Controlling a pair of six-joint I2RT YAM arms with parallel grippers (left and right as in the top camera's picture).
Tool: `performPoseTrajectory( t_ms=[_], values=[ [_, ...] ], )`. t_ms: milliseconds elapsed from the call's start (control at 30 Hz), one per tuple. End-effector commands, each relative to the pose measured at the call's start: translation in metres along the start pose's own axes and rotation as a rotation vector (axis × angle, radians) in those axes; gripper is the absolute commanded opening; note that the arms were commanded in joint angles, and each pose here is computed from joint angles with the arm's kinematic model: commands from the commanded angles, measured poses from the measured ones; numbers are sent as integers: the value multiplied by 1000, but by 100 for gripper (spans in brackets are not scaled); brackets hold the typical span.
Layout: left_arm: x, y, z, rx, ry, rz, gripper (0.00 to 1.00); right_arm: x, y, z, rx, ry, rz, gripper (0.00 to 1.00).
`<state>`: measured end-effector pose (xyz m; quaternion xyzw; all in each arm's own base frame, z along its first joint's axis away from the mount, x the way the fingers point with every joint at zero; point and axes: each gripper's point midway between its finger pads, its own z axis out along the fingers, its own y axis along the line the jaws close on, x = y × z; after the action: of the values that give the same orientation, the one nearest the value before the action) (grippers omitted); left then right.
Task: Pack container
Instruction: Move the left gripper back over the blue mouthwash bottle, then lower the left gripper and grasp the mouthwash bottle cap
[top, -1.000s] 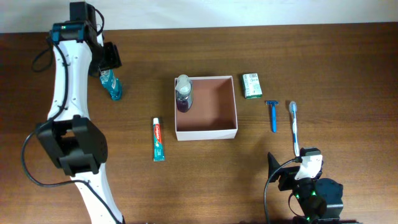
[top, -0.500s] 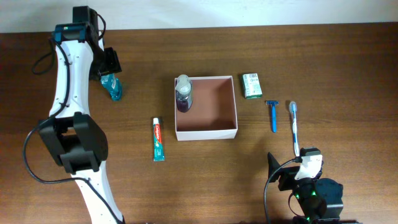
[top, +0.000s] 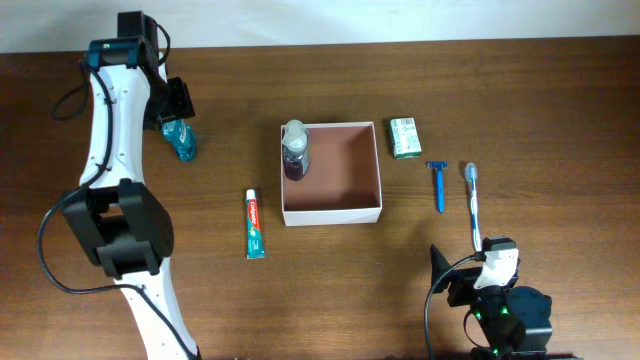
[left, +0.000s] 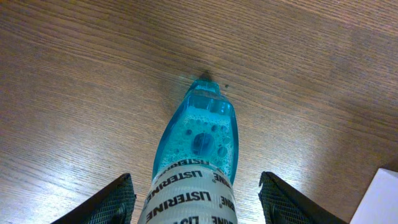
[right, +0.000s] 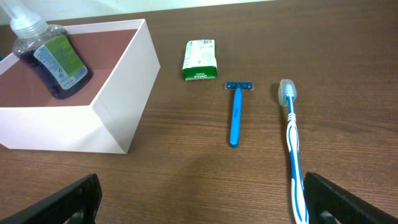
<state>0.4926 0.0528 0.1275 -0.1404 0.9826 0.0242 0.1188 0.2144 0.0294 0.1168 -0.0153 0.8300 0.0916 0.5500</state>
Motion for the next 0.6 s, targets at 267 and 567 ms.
performPoseTrajectory(
  t_ms=[267, 567],
  values=[
    [-2, 5, 10, -18, 12, 7, 66, 3, 2, 1, -14, 8, 6, 99],
    [2, 5, 26, -24, 44, 11, 66, 3, 2, 1, -14, 8, 6, 99]
  ],
)
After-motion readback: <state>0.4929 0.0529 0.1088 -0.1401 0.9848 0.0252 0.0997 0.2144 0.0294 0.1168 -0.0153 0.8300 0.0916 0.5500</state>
